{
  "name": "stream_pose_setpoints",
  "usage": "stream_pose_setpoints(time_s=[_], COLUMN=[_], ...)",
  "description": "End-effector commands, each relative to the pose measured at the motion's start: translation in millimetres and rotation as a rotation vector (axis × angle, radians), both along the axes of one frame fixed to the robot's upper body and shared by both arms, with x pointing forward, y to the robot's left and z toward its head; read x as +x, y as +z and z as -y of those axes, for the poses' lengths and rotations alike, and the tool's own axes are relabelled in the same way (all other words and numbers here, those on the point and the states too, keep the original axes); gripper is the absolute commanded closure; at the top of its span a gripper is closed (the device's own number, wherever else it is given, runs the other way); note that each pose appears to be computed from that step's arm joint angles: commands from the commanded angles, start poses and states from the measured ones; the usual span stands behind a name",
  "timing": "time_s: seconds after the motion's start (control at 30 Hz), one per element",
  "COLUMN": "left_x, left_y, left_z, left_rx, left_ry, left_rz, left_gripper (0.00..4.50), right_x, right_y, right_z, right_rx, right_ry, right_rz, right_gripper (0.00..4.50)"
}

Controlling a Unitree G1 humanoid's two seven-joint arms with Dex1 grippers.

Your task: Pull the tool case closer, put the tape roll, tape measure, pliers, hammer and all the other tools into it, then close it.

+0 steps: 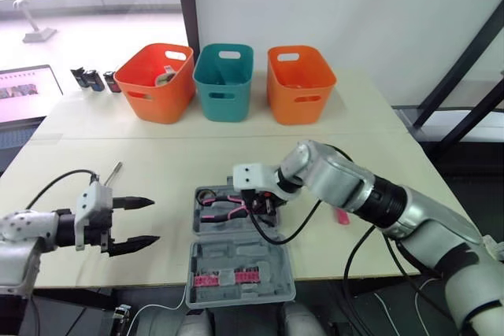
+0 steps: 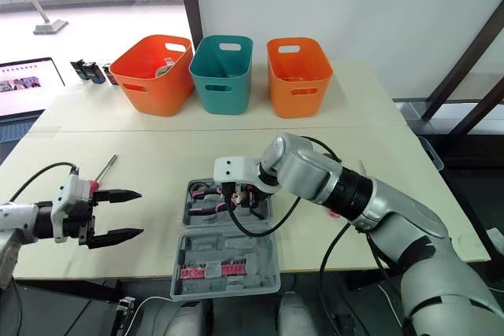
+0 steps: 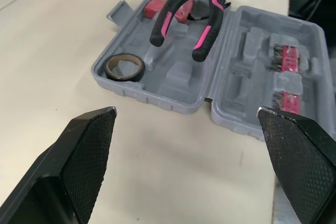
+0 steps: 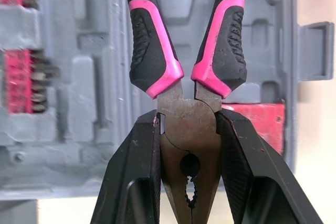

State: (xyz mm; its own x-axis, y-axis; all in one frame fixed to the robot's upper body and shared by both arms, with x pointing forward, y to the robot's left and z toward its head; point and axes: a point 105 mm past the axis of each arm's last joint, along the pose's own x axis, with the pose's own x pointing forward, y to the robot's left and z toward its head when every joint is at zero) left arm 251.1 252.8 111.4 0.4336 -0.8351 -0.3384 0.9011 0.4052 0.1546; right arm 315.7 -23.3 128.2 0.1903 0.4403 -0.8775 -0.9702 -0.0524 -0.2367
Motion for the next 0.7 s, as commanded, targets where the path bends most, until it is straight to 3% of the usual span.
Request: stream_pose_setpoints(time_s=[0.03,0.7], left_x=[-2,8], left_y=[6,3], left_z=[-1,11], left_rx=[-0.006,-0.018], left_ry=[0.007,0.003], left_rz=[0.061,0.08], left_gripper=[0.0,0.0], right_x=[3,8], right_y=[13,-4], right_z=[-14,-31], right_rx=[-0.004,-0.085], right_ry=[0.045,0.02], right_rz=[0.051,0.004], right_gripper=[3.51,3.51])
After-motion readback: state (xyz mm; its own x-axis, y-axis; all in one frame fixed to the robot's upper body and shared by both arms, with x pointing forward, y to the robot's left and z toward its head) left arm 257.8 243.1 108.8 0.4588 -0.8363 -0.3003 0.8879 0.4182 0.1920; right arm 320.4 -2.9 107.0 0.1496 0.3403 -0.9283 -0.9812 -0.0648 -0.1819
